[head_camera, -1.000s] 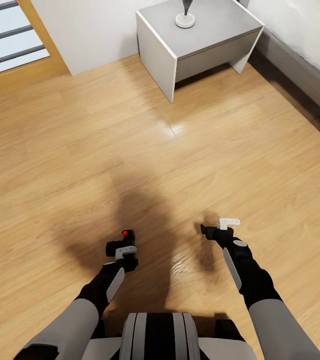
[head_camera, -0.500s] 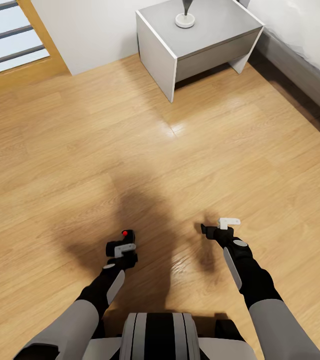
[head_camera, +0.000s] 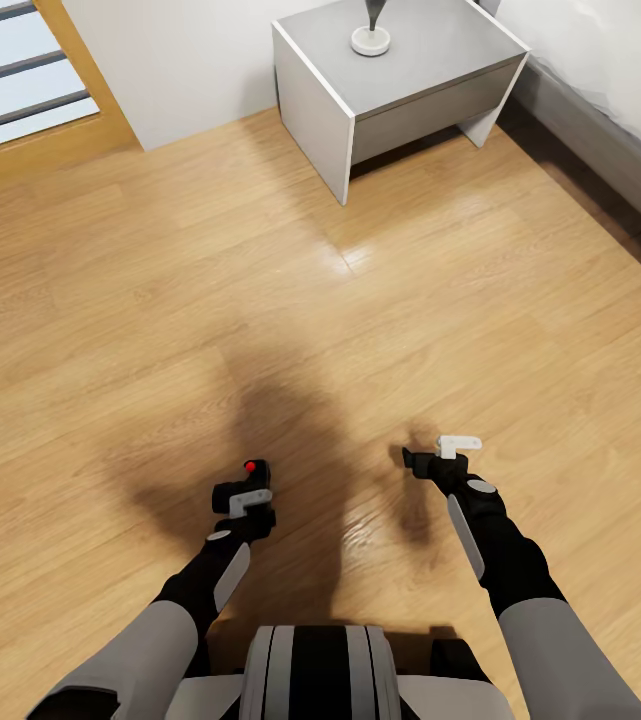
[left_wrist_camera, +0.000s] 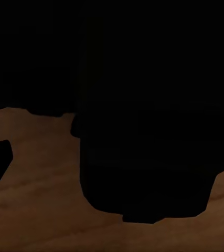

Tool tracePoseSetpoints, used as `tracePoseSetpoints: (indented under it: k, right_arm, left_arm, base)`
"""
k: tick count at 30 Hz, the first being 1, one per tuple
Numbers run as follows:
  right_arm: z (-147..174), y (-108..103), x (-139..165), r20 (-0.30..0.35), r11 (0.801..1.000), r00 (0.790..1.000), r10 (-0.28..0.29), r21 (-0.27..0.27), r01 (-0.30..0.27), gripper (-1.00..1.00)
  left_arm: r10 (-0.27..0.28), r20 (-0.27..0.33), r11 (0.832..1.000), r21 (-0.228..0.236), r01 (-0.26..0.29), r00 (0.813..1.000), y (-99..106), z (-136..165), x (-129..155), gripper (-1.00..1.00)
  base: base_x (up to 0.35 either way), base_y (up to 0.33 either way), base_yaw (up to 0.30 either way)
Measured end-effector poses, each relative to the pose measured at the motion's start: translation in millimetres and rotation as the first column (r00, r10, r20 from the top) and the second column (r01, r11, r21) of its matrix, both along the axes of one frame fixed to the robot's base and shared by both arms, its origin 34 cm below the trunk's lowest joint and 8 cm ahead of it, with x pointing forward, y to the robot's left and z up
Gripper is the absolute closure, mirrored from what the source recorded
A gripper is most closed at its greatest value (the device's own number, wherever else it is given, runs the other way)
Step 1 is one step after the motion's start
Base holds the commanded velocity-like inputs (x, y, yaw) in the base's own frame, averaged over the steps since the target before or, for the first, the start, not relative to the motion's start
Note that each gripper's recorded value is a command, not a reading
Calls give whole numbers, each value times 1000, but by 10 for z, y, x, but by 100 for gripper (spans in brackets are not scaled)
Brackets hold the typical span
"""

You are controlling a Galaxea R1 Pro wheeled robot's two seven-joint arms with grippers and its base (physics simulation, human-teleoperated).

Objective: Attach the digital camera to the camera tripod in the bedroom.

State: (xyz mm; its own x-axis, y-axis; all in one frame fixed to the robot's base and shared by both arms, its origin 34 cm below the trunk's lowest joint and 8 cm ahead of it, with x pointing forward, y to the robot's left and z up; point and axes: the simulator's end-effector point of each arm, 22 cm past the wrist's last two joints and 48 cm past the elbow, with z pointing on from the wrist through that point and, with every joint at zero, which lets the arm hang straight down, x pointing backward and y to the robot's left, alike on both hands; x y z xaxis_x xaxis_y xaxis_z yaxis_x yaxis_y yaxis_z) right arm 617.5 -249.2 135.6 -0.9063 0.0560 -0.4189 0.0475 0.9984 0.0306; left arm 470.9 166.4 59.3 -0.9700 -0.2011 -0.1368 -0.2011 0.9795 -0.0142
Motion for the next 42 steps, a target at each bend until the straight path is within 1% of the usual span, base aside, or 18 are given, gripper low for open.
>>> tracePoseSetpoints:
  k: [12, 38, 39, 42]
  right_arm:
    - [0, 0, 0, 0, 1000, 1000, 0, 0, 0, -100]
    - [-14, 1, -19, -5, 1000, 1000, 0, 0, 0, -100]
    - [-13, 1, -19, -5, 1000, 1000, 0, 0, 0, -100]
    - [-13, 1, -19, -5, 1000, 1000, 0, 0, 0, -100]
  left_arm:
    - [-4, -12, 1000, 0, 4, 1000, 5, -15, -58, -100]
    - [-7, -13, 1000, 1, 7, 1000, -4, -24, -96, -100]
    - [-6, -13, 1000, 1, 6, 1000, -3, -24, -97, 100]
    - [-5, -12, 1000, 2, 5, 1000, 2, -25, -99, 100]
  base:
    - [0, 0, 0]
    - [0, 0, 0]
    - [0, 0, 0]
    - [0, 0, 0]
